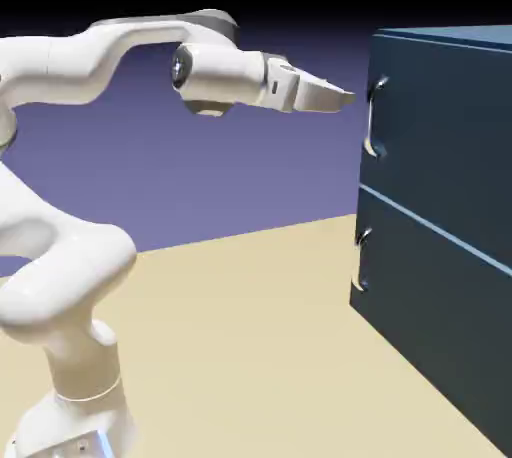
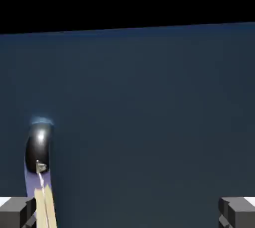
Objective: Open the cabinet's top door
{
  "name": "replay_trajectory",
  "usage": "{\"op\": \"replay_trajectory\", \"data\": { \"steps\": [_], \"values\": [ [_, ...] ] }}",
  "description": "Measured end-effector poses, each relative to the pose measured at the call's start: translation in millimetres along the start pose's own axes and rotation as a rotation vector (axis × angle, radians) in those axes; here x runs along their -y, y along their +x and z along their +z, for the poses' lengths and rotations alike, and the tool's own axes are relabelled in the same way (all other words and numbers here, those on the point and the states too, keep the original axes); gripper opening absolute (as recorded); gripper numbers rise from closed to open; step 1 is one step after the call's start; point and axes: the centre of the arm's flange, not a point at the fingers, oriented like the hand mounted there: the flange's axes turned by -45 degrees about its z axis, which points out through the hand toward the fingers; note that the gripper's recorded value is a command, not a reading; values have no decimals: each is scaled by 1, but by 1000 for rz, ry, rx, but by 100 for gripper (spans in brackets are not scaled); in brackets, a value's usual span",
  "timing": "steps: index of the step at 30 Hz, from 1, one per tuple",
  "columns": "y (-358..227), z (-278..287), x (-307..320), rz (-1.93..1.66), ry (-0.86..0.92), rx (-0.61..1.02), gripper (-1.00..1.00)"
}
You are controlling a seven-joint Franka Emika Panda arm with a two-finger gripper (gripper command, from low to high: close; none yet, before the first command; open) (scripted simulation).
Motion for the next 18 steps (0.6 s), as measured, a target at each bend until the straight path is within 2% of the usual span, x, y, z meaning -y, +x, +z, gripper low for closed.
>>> {"op": "replay_trajectory", "data": {
  "steps": [18],
  "values": [
    [-79, 82, 62, -46, 14, -156, 0]
  ]
}}
